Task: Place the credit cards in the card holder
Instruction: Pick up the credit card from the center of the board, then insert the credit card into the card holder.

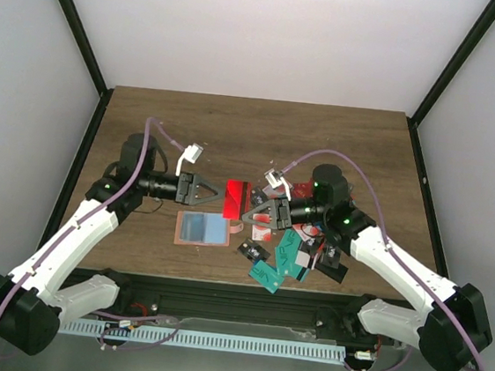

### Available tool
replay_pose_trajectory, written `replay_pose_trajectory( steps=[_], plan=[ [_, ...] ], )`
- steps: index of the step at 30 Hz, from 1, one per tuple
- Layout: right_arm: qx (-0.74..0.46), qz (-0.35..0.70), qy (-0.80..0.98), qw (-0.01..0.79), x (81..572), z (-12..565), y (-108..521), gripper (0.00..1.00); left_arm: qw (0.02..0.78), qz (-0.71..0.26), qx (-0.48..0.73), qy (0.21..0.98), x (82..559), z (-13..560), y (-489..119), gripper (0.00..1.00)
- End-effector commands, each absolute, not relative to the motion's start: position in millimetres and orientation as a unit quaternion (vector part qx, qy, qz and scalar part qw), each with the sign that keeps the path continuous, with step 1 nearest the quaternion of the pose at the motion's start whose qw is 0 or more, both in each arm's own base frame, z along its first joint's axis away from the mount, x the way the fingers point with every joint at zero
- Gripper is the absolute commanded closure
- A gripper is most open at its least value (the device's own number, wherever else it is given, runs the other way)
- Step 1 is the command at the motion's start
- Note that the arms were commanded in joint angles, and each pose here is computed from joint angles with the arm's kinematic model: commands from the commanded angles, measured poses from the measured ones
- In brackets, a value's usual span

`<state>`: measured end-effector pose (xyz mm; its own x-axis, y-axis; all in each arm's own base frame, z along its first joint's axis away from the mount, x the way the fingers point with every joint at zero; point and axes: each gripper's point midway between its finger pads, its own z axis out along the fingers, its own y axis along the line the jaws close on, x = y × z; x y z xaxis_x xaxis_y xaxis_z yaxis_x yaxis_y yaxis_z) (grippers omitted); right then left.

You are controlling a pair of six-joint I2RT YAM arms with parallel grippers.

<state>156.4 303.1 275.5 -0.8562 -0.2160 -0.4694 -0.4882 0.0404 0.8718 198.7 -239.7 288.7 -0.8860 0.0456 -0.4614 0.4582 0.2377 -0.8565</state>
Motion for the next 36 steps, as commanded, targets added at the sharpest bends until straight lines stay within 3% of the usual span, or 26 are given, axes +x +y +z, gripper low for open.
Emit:
replay_pose_trajectory(
  steps=[1,6,11,17,22,24,25,29,36],
  plan=[
    [-0.28,0.667,0.679,0.123,155.1,305.9,304.3,0.99,0.178,-0.621,0.178,0.743,195.0,304.2,-241.4,0.57],
    [-0.287,0.667,0.677,0.12,155.5,307.3,305.6,0.99,0.183,-0.627,0.18,0.736,195.4,308.1,-242.7,0.58],
    [-0.294,0.668,0.673,0.117,156.0,308.5,307.1,0.99,0.186,-0.625,0.179,0.737,196.9,306.5,-243.3,0.73],
    [-0.301,0.67,0.67,0.109,156.6,308.0,309.5,0.99,0.182,-0.634,0.181,0.73,195.6,312.3,-246.5,0.76],
    [-0.303,0.672,0.667,0.11,158.4,308.8,310.8,0.99,0.175,-0.636,0.184,0.729,193.5,310.1,-249.2,0.94],
    [-0.304,0.672,0.667,0.107,158.7,307.9,311.8,0.98,0.174,-0.634,0.181,0.731,194.1,307.9,-249.0,0.96],
    [-0.303,0.672,0.668,0.104,159.6,306.4,312.4,0.95,0.176,-0.633,0.18,0.732,194.3,308.0,-248.9,0.96],
    [-0.284,0.653,0.694,0.102,169.8,289.8,315.2,0.6,0.188,-0.579,0.151,0.779,205.3,286.7,-236.2,0.96],
    [-0.224,0.585,0.774,0.088,193.7,225.6,316.5,0.56,0.193,-0.465,0.063,0.862,232.3,227.8,-185.4,0.96]
  ],
)
